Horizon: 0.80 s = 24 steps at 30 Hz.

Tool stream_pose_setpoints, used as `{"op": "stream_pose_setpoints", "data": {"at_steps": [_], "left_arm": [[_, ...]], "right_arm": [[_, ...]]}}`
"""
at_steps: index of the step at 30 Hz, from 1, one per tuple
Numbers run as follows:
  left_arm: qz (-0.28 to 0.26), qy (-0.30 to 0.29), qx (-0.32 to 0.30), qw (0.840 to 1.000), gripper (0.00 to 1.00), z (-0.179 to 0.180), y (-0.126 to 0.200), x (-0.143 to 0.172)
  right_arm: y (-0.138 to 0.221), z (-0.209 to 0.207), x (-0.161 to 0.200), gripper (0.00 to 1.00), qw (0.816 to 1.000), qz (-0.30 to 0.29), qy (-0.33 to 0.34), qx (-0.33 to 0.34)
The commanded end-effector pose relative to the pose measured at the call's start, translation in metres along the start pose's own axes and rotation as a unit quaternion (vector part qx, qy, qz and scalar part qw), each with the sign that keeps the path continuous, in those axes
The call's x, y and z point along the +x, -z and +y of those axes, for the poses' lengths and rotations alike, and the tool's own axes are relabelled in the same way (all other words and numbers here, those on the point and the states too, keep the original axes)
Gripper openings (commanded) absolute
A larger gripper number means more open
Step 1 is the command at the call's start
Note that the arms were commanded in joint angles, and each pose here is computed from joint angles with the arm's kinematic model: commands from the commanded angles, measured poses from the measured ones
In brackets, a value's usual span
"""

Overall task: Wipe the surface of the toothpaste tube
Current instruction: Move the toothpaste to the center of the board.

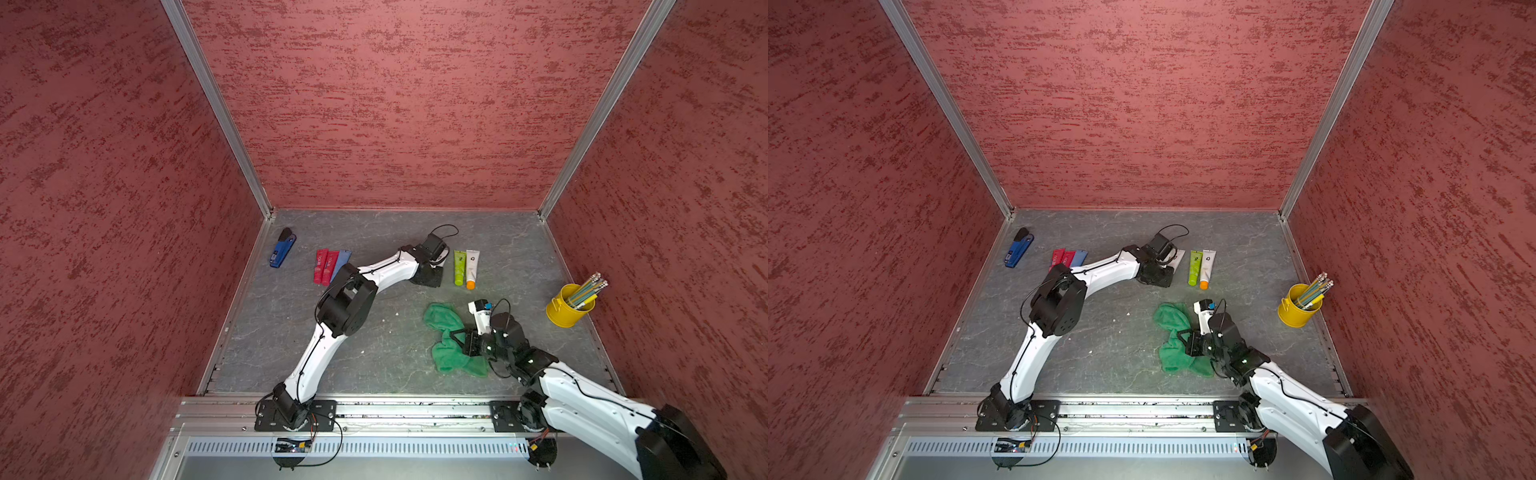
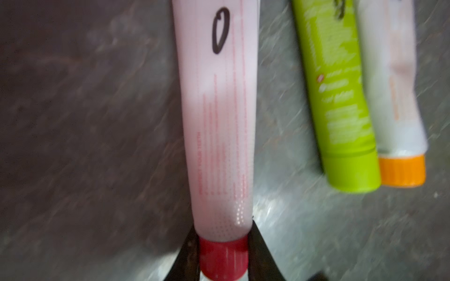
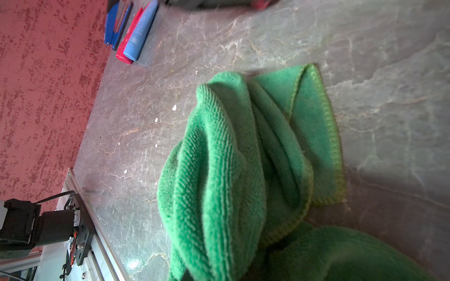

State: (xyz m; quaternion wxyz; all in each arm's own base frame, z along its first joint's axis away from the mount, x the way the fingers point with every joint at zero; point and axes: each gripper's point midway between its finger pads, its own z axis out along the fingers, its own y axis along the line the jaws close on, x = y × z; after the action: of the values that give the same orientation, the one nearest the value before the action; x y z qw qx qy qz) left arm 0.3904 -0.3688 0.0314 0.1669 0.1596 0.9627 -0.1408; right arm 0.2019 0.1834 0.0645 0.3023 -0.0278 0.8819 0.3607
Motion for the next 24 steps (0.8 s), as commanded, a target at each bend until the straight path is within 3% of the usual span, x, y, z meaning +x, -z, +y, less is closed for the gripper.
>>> {"op": "stream_pose_setpoints", "data": {"at_steps": [1, 6, 11, 20, 24], "left_arm": [[-0.012, -0.018, -0.026, 0.999, 0.15, 0.018, 0.049, 0.017], [-0.003, -0.027, -0.056, 0.998, 0.15, 0.045, 0.097, 0.080], [0.010, -0.056, -0.069, 0.996, 0.14, 0.052, 0.117, 0.136], [0.024, -0.116, -0.060, 0.991, 0.15, 0.029, 0.103, 0.206], [0.024, -0.141, -0.062, 0.988, 0.33, 0.020, 0.091, 0.216]], "right_arm": [[0.002, 0.000, -0.008, 0.00, 1.000, -0.017, 0.006, 0.005], [0.000, 0.004, -0.025, 0.00, 0.999, -0.036, 0.017, 0.013], [-0.002, 0.017, -0.057, 0.00, 0.997, -0.062, 0.036, 0.021], [-0.022, 0.025, -0.116, 0.00, 0.990, -0.092, 0.079, 0.077], [-0.049, 0.025, -0.120, 0.00, 0.991, -0.066, 0.087, 0.073]]}}
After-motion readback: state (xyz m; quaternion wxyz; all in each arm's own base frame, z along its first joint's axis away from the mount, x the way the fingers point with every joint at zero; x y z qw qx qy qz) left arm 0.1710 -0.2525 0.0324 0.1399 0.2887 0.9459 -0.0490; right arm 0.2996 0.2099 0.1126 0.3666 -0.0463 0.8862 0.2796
